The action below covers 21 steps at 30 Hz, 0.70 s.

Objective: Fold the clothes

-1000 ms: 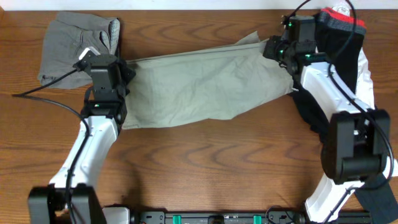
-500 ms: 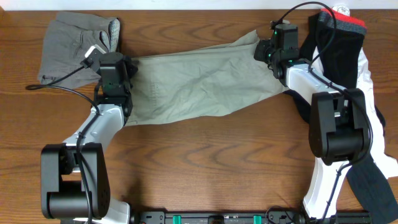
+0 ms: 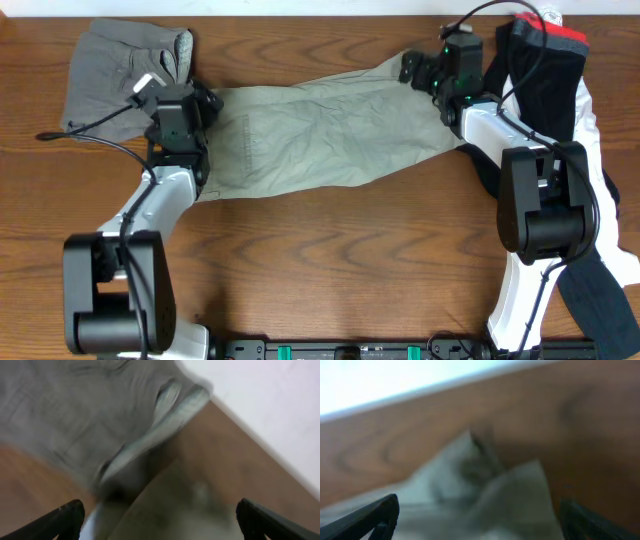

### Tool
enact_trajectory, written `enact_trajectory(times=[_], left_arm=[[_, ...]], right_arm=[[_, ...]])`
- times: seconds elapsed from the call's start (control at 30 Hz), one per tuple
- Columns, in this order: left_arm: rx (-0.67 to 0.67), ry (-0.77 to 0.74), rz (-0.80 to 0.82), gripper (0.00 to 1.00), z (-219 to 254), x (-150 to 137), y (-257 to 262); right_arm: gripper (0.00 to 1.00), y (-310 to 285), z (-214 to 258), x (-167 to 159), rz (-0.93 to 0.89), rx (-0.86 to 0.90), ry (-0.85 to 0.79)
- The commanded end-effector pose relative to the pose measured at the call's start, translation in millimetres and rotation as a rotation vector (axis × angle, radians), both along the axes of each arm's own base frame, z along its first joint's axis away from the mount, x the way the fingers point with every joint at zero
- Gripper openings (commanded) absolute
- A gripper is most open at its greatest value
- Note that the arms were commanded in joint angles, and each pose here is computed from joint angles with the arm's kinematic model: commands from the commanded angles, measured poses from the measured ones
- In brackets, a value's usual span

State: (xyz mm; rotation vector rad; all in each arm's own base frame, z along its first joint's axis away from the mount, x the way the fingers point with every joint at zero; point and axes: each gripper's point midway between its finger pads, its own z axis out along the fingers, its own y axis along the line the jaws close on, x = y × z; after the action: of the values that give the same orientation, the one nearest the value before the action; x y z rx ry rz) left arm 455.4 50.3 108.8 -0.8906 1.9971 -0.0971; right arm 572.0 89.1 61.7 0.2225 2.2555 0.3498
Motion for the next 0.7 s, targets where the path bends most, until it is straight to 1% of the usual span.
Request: enact_trajectory(times=[0.0, 0.1, 0.13, 0.17, 0.2, 0.23, 0.27, 0.3, 0.33, 0.37, 0.67], left_arm=[[0.014, 0.016, -0.082, 0.98, 25.3, -8.3, -8.9], [0.031, 0.12, -0.144, 0.98, 17.5, -29.5, -15.0], [0.032, 0.149, -0.149, 0.98, 15.0, -36.1, -15.3], [0.029, 0.176, -0.15, 0.98, 11.7, -41.8, -15.4], [0.028, 0.199, -0.151, 0.98, 8.5, -46.4, -15.6], [0.032, 0.23, -0.158, 0.98, 3.8, -51.5, -15.6], [0.039, 0.257, -0.167, 0.98, -0.1, -56.0, -15.6], [0.045, 0.282, -0.175, 0.98, -3.8, -60.2, -15.7], [0.046, 0.297, -0.178, 0.98, -6.0, -62.9, -15.8], [0.044, 0.312, -0.177, 0.98, -8.2, -65.9, -15.7], [0.05, 0.335, -0.186, 0.98, -11.3, -69.9, -15.9]], right_arm=[[0.99, 23.4, 24.2, -5.0, 0.133, -0.005, 0.005], [0.99, 36.3, 18.8, -18.7, 0.195, -0.045, 0.085], [0.95, 40.9, 17.8, -21.8, 0.218, -0.062, 0.094], [0.85, 45.4, 17.0, -23.8, 0.238, -0.075, 0.095], [0.66, 50.3, 16.8, -25.2, 0.26, -0.09, 0.091], [0.43, 53.7, 16.1, -26.2, 0.269, -0.101, 0.09], [0.24, 55.7, 14.8, -26.3, 0.265, -0.112, 0.09], [0.12, 57.1, 13.9, -26.4, 0.261, -0.123, 0.089], [0.04, 58.2, 13.0, -26.7, 0.257, -0.132, 0.09], [0.01, 59.4, 10.5, -27.4, 0.254, -0.142, 0.095], [0.01, 73.8, -13.9, -43.8, 0.288, -0.164, 0.175]])
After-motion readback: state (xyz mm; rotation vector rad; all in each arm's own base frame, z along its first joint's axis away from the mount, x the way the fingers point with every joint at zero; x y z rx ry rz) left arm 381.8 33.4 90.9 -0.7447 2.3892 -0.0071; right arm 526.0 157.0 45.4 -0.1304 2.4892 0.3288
